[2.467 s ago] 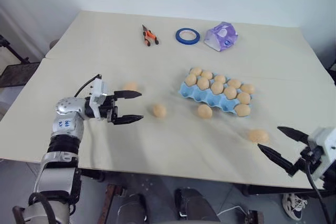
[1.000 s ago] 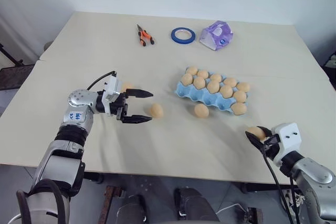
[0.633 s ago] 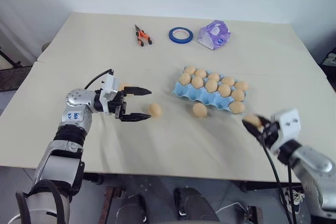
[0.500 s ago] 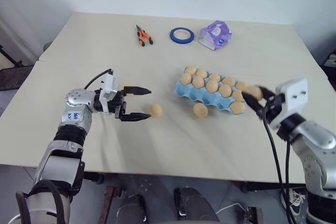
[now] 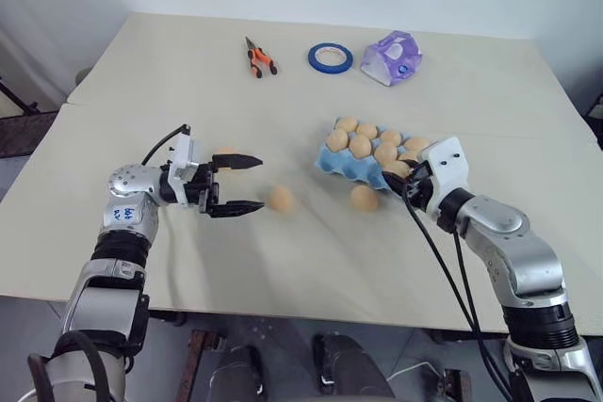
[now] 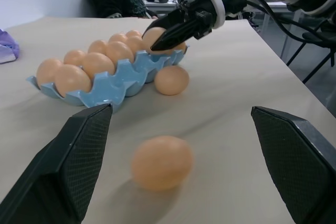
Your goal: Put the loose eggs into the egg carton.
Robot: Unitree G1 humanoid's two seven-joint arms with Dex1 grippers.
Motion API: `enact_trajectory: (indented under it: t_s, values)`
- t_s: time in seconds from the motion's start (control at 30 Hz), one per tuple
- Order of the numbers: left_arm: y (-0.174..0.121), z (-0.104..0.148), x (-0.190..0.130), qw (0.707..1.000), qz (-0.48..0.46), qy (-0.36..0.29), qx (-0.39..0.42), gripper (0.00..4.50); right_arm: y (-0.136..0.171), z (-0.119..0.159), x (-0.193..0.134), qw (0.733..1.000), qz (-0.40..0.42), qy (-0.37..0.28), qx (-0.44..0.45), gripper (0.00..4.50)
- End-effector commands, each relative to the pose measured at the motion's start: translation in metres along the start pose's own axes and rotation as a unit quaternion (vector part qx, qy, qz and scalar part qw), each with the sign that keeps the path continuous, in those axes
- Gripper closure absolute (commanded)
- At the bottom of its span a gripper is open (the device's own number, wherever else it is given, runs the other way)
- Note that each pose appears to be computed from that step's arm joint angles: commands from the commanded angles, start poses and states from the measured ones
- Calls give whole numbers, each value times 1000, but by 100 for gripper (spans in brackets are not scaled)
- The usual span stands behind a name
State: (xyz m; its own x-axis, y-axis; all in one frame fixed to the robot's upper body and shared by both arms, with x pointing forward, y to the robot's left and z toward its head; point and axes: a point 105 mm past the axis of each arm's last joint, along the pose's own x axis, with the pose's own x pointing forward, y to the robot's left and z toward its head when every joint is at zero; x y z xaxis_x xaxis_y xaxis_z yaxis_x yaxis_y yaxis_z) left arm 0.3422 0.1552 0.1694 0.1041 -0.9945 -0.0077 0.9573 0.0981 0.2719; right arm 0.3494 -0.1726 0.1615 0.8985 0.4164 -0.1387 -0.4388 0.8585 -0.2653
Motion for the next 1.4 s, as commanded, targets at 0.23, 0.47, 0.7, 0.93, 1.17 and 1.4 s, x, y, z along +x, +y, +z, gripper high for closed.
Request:
enact_trajectory:
  t_s: [0.23, 0.47, 0.7, 0.93, 1.17, 1.4]
  values:
    - [-8, 9, -3, 999, -35, -1, 21, 0, -3, 4, -12, 999, 22, -9, -21, 155]
    - [-5, 11, -1, 999, -34, -3, 22, 0, -9, 14, -12, 999, 17, -26, -33, 5]
    - [-3, 11, -1, 999, -33, -3, 22, 0, -11, 19, -30, 998, 28, -31, -42, 5]
    - [-1, 10, 0, 999, -30, -7, 20, 0, 6, -11, -92, 994, 104, -20, -32, 5]
    - [3, 10, -2, 1000, -18, -9, 17, 0, 16, -37, -148, 988, 141, -54, 37, 5]
    - [6, 11, -4, 1000, -13, -6, 17, 0, 10, -37, -148, 993, 96, -65, 39, 5]
